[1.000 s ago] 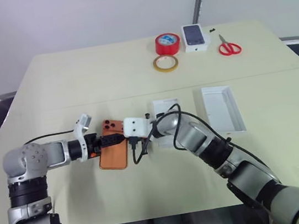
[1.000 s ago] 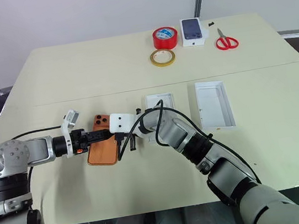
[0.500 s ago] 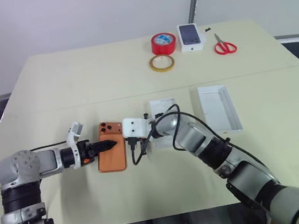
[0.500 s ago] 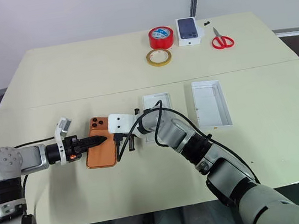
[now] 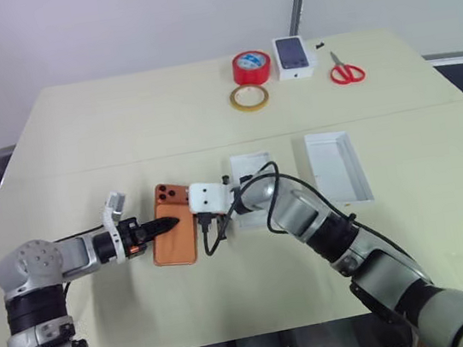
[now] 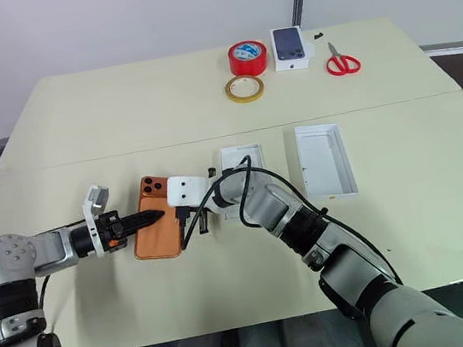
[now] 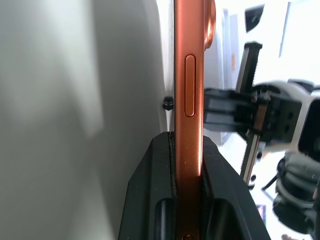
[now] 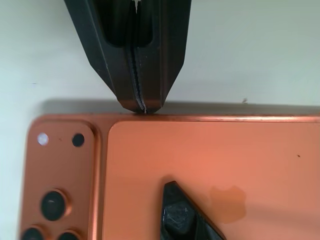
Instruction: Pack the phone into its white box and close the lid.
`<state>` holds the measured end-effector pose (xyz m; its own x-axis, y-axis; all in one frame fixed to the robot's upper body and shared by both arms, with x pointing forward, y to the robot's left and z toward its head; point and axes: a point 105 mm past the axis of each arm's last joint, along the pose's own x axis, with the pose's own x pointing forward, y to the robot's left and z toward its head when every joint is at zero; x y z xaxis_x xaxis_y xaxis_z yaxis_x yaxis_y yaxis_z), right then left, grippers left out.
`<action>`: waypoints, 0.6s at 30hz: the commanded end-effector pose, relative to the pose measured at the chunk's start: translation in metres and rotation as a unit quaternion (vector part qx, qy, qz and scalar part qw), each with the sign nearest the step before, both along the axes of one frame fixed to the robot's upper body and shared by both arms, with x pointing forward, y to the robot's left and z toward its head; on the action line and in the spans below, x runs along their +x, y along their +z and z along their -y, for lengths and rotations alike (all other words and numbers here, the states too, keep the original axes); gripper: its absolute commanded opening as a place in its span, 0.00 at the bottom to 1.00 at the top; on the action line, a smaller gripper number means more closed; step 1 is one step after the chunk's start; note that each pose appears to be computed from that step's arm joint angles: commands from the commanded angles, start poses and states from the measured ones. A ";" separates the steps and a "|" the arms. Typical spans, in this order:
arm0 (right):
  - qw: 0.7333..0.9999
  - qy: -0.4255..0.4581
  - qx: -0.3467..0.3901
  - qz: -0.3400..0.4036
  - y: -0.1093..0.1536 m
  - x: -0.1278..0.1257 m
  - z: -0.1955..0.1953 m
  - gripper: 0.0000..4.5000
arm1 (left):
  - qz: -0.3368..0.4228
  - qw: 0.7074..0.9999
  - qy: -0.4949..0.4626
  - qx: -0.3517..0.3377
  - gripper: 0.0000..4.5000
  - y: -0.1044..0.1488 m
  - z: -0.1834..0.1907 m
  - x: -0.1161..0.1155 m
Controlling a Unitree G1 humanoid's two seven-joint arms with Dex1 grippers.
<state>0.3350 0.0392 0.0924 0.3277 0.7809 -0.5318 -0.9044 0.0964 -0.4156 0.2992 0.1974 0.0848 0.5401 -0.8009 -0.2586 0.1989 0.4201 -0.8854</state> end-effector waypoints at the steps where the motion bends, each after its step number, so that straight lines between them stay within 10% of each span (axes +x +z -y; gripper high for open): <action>1: 0.991 -0.028 0.132 0.018 0.058 0.015 -0.003 0.00 | 0.034 0.999 0.026 -0.027 0.02 0.021 -0.011 0.006; 6: 0.961 0.015 0.265 -0.078 0.101 0.001 0.026 0.12 | 0.064 0.997 0.036 -0.020 0.00 0.020 -0.007 0.004; 13: 0.979 0.106 0.149 -0.085 0.069 -0.057 0.086 0.88 | 0.078 0.994 0.009 -0.073 0.00 0.034 0.014 -0.001; 18: 0.990 0.093 0.078 -0.068 0.042 -0.069 0.114 0.88 | 0.080 0.994 0.001 -0.080 0.00 0.038 0.023 0.000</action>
<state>0.2727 -0.0797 0.1249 0.1160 0.8913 -0.4383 -0.9773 0.0236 -0.2107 0.2979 0.1728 0.1027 0.5631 -0.8198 -0.1036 0.2636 0.2970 -0.9178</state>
